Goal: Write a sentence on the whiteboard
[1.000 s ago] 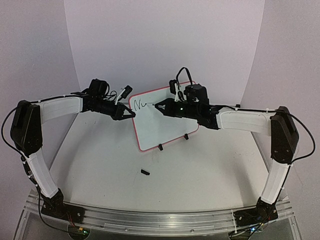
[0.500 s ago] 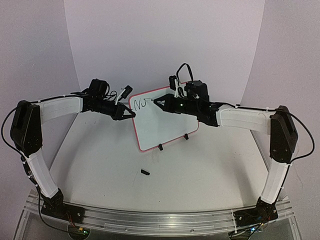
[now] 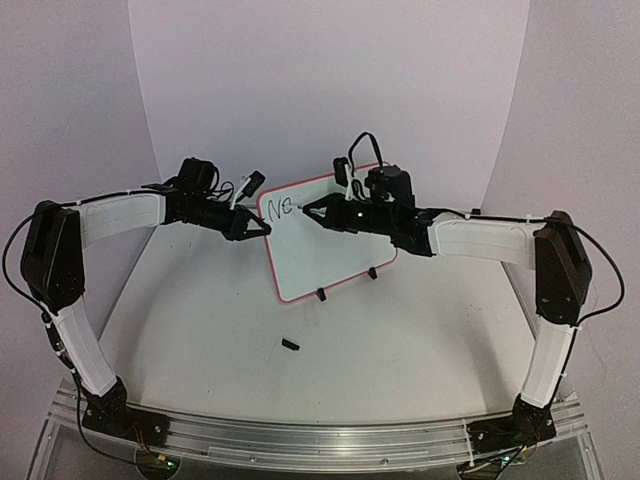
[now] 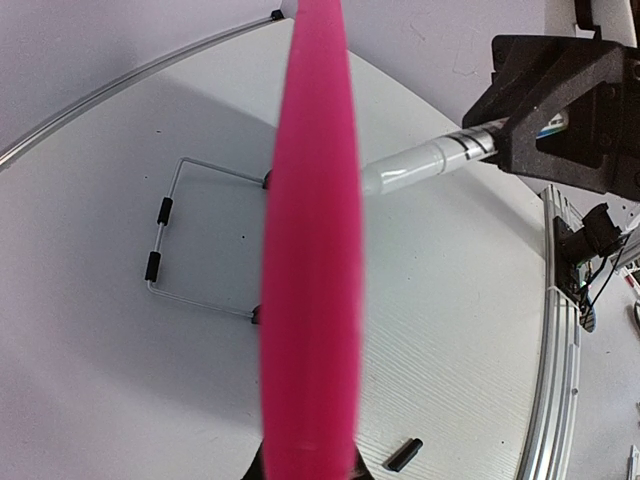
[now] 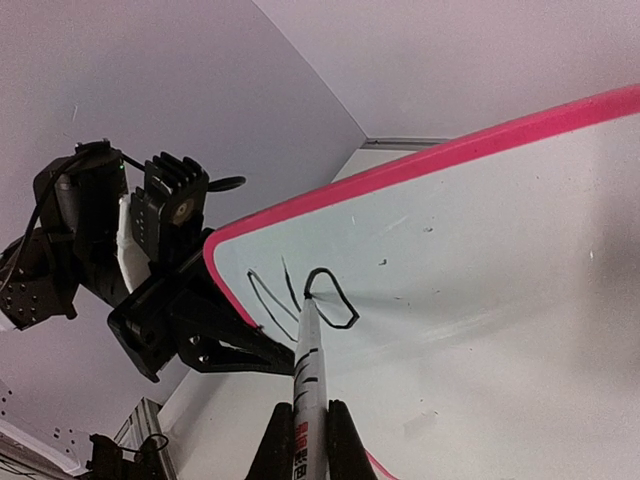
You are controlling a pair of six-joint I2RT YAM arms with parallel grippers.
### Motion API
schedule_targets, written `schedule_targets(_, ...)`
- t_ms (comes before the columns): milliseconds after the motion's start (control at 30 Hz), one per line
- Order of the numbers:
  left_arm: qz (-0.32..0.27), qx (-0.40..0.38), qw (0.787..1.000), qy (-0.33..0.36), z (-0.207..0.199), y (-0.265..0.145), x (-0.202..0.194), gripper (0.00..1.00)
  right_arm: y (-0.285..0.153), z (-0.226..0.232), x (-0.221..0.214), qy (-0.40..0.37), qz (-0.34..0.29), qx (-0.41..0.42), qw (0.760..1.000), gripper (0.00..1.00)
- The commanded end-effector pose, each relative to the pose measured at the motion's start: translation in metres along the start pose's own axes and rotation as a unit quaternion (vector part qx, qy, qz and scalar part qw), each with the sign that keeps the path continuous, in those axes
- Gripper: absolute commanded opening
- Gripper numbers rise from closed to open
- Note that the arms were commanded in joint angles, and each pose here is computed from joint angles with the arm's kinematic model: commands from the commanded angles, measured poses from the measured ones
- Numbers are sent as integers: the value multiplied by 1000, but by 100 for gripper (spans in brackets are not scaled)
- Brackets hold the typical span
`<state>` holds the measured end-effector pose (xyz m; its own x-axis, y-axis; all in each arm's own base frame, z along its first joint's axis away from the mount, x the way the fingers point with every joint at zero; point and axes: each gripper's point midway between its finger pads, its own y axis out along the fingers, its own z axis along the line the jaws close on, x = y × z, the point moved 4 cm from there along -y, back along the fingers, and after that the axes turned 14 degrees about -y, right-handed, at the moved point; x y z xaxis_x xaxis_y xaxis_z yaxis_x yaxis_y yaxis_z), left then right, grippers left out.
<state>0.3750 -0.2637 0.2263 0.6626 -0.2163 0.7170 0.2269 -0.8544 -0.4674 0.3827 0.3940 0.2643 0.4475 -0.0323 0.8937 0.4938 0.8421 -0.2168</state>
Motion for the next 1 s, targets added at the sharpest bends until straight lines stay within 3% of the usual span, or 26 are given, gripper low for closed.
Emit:
schedule_targets(0, 32, -13, 999, -12, -15, 0, -13, 0, -1, -7, -11, 7, 9, -7, 1000, 0)
schedule_targets(367, 32, -12, 999, -12, -15, 0, -13, 0, -7, -11, -18, 4, 17, -23, 1000, 0)
schedule_targets(967, 31, -12, 999, -10, -16, 0, -12, 0, -47, 8, 25, -37, -35, -42, 998, 0)
